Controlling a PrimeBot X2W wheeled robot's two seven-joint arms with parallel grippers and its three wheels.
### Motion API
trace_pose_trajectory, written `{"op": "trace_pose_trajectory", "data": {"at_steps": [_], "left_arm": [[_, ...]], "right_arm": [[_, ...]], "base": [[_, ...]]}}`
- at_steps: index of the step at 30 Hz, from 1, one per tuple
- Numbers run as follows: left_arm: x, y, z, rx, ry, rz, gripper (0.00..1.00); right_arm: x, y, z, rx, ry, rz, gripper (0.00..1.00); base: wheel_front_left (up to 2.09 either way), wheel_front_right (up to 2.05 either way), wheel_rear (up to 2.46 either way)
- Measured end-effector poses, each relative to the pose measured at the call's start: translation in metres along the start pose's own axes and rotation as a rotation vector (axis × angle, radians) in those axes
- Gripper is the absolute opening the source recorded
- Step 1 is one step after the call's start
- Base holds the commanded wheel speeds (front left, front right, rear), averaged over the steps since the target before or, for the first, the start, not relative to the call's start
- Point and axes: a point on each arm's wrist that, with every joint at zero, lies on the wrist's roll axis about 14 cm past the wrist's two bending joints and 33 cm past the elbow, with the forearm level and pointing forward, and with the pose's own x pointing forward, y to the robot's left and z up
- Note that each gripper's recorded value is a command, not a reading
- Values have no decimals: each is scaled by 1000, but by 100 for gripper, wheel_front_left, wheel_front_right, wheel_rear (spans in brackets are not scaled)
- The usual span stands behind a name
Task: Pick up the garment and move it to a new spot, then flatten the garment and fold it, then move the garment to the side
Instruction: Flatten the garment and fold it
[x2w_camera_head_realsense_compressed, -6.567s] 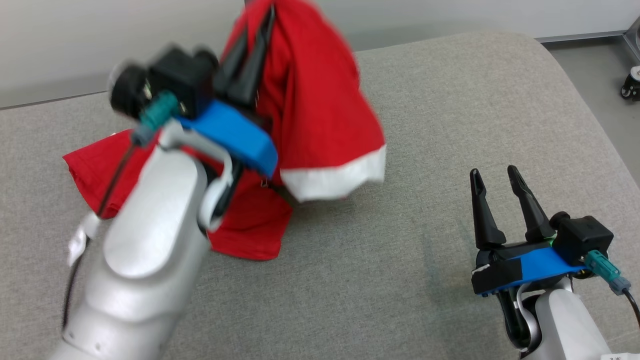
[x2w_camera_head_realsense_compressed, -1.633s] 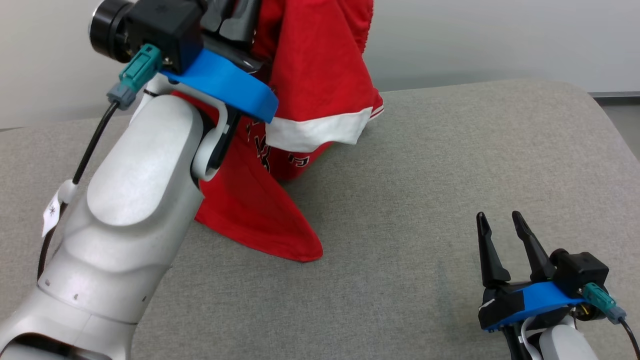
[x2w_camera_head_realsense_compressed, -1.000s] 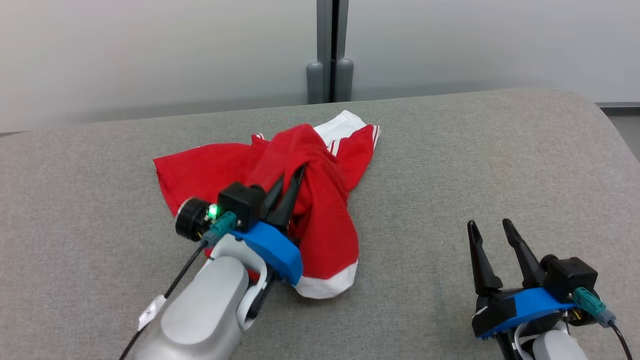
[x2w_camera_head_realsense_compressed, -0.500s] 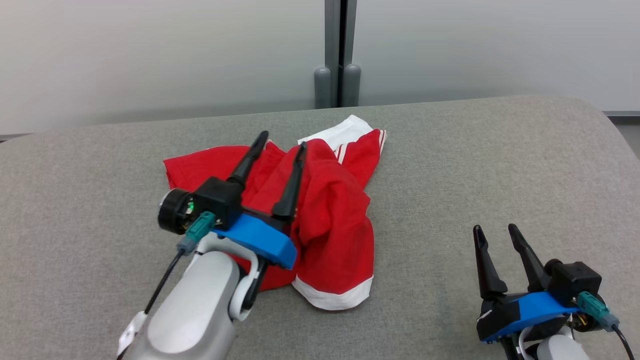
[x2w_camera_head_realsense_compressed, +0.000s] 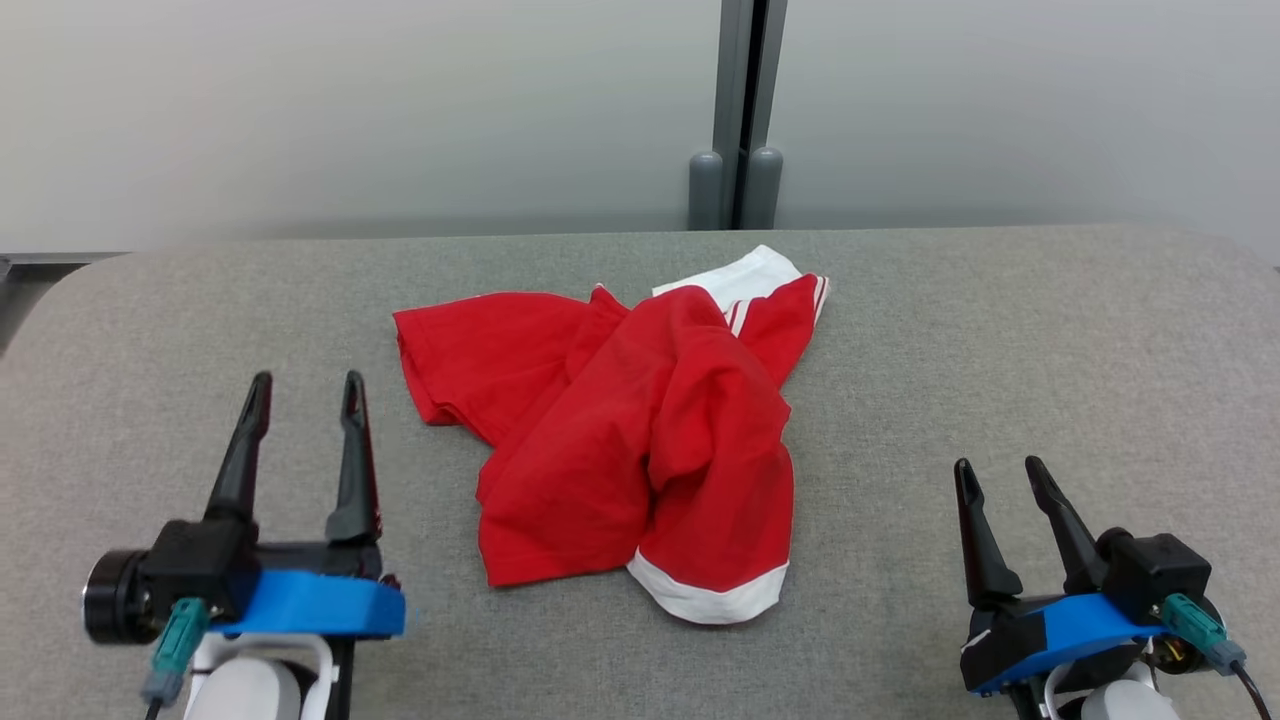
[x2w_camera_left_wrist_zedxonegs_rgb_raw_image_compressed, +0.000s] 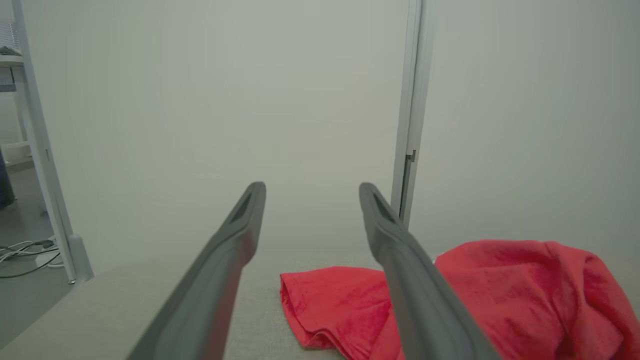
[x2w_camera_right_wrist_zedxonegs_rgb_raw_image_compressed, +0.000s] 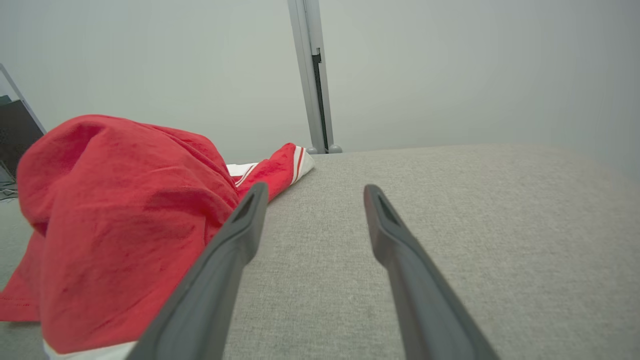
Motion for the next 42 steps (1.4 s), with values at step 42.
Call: {"op": "trace_pose_trajectory", "data": {"at_steps": [42], "left_arm": [[-36, -29, -84, -24, 272, -100, 100]], "right_arm": [[-14, 2, -14, -11, 46, 4, 100]], "base": [[0, 0, 0]]}}
